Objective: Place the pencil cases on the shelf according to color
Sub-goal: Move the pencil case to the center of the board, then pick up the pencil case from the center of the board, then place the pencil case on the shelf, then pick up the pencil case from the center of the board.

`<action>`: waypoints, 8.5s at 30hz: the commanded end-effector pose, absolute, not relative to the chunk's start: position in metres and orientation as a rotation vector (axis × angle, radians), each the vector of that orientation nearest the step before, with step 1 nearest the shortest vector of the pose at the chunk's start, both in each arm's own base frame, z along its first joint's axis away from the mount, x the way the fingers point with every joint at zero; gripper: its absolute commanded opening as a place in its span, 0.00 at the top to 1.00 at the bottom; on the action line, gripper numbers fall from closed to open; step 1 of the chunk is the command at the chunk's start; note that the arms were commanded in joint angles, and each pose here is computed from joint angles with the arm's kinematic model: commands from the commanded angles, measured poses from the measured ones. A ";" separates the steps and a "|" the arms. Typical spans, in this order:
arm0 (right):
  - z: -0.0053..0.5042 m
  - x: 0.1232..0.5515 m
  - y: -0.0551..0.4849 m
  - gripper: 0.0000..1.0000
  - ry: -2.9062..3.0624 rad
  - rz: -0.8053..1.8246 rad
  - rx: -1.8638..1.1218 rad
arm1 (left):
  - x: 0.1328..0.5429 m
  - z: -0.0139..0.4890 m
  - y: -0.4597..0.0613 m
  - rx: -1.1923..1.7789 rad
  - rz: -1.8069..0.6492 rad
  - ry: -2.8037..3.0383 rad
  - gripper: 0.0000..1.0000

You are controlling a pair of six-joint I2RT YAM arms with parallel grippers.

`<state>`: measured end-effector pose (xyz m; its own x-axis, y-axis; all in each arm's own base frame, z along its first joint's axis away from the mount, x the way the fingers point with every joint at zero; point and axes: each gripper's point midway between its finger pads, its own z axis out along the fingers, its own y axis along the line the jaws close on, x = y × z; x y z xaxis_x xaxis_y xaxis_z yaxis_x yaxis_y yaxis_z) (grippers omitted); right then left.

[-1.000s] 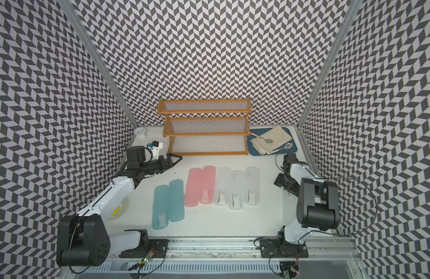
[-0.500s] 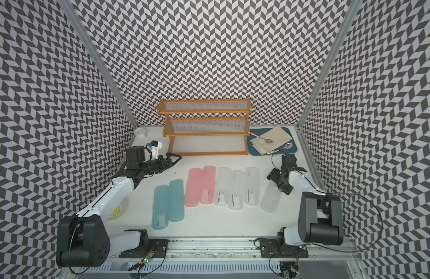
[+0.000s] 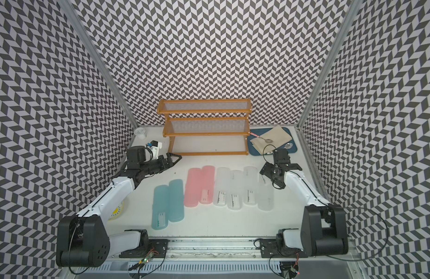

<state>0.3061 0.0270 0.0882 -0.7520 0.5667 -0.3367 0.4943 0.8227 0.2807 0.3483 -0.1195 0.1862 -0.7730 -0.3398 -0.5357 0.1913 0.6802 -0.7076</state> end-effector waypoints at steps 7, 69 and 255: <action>0.038 0.270 0.054 0.08 2.705 0.201 0.751 | 0.341 0.191 -0.138 -0.010 -0.974 2.219 0.00; 0.032 0.271 0.032 0.00 2.692 0.078 0.654 | 0.336 0.184 -0.153 0.047 -0.945 2.259 0.00; 0.045 0.248 0.127 0.08 2.694 0.327 0.291 | 0.362 0.278 -0.133 0.078 -0.757 1.927 0.00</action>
<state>0.2374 0.1233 0.0420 -0.9156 0.2369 -0.3250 0.1552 0.9536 0.2579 0.3647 -0.1265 0.2727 -0.4841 -0.2611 -0.8352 0.3322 0.8281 -0.4515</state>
